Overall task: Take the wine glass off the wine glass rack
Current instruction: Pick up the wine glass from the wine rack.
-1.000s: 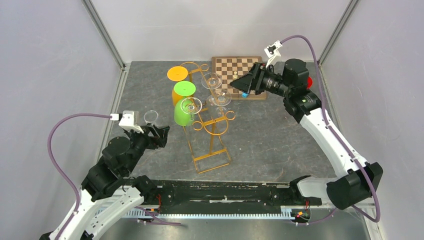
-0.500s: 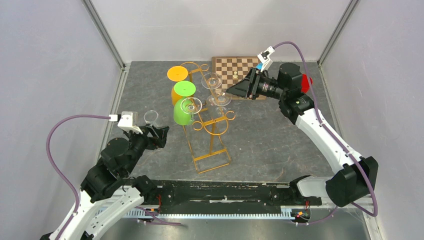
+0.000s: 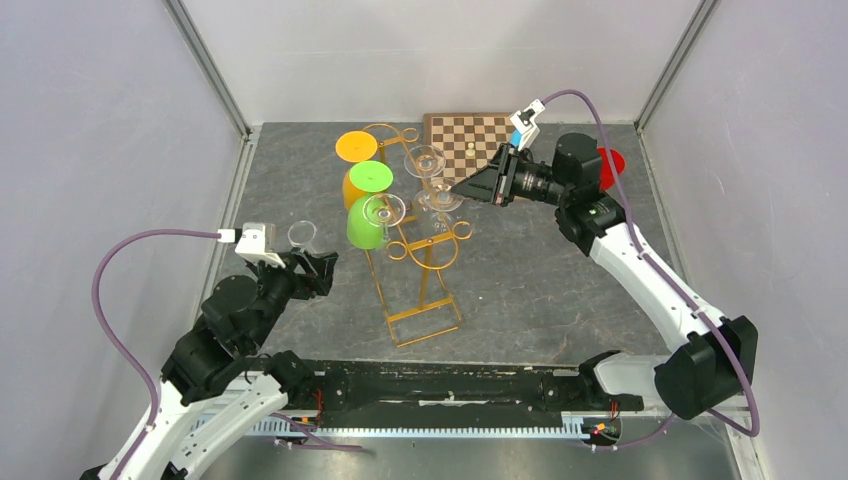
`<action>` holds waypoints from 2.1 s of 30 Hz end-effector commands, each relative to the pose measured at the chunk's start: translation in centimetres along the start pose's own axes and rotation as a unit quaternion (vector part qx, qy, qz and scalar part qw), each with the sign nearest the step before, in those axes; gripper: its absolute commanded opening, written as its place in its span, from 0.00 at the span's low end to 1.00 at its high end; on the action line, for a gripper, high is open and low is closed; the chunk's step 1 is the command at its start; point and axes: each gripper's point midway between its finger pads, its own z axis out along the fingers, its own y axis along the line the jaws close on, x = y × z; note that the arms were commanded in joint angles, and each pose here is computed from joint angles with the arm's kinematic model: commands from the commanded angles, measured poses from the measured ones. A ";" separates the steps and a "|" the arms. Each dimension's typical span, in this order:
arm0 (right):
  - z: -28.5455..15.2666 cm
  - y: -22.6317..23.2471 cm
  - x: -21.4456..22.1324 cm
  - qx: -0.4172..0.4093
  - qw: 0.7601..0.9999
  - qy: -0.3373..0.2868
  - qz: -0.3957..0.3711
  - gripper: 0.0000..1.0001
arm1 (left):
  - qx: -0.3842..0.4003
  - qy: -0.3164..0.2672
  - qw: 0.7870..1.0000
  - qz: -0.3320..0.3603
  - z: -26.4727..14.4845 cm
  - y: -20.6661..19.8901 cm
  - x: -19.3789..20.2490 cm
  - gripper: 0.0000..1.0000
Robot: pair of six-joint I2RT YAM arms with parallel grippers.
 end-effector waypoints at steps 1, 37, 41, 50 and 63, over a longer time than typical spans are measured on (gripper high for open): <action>-0.7 1.9 -0.3 -0.027 0.999 -0.013 -0.018 0.21 | -0.009 -0.009 1.000 -0.010 0.1 0.3 -0.3 0.80; -2.4 5.3 -4.5 -0.016 0.996 -0.080 -0.032 0.00 | -0.020 -0.006 1.000 -0.006 0.3 0.6 -0.1 0.80; -2.4 5.3 -4.9 -0.014 0.995 -0.089 -0.030 0.00 | -0.021 -0.005 1.000 -0.006 0.3 0.6 -0.1 0.80; -2.9 6.0 -6.1 -0.015 0.993 -0.112 -0.034 0.00 | -0.021 -0.003 1.000 -0.004 0.3 0.6 0.0 0.80; -3.4 6.8 -6.5 -0.024 0.991 -0.128 -0.034 0.00 | -0.022 -0.002 1.000 -0.005 0.4 0.6 0.0 0.80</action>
